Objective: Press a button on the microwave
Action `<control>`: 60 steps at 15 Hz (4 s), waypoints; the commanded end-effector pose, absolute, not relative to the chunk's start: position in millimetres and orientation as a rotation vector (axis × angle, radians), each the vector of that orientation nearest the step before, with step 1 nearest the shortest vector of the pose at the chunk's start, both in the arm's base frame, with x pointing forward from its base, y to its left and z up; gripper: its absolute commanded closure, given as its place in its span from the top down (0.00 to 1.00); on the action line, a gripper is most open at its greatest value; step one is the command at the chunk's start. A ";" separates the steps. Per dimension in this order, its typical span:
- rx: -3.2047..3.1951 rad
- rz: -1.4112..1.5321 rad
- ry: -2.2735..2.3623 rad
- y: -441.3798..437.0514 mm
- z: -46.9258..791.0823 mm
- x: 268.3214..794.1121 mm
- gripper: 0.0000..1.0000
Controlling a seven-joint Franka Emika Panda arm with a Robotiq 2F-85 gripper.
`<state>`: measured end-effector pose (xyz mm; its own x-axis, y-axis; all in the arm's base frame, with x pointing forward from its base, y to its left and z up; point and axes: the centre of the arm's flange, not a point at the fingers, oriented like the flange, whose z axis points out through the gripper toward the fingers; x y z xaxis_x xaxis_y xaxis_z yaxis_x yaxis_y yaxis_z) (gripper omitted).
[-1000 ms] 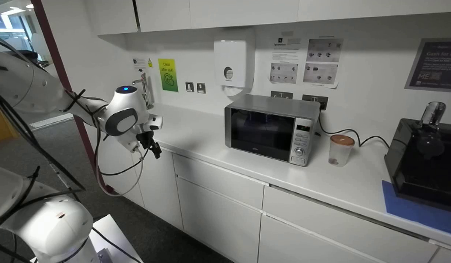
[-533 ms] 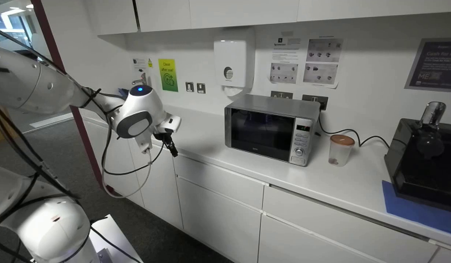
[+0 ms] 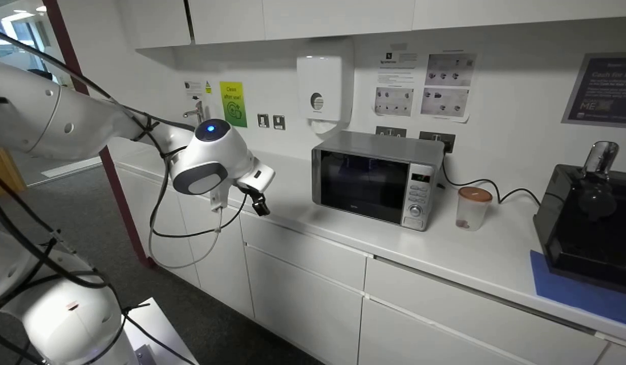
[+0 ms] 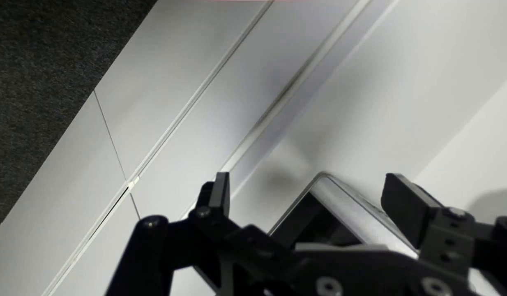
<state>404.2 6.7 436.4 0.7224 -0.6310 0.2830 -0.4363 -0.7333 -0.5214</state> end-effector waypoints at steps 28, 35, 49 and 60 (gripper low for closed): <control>-1.589 -1.211 1.494 -215.7 454.7 451.5 1.00; -1.591 -1.253 1.565 -222.0 511.4 436.0 1.00; -1.658 -0.792 1.464 -275.8 465.4 452.5 1.00; -1.523 -0.823 1.478 -387.3 460.1 464.5 1.00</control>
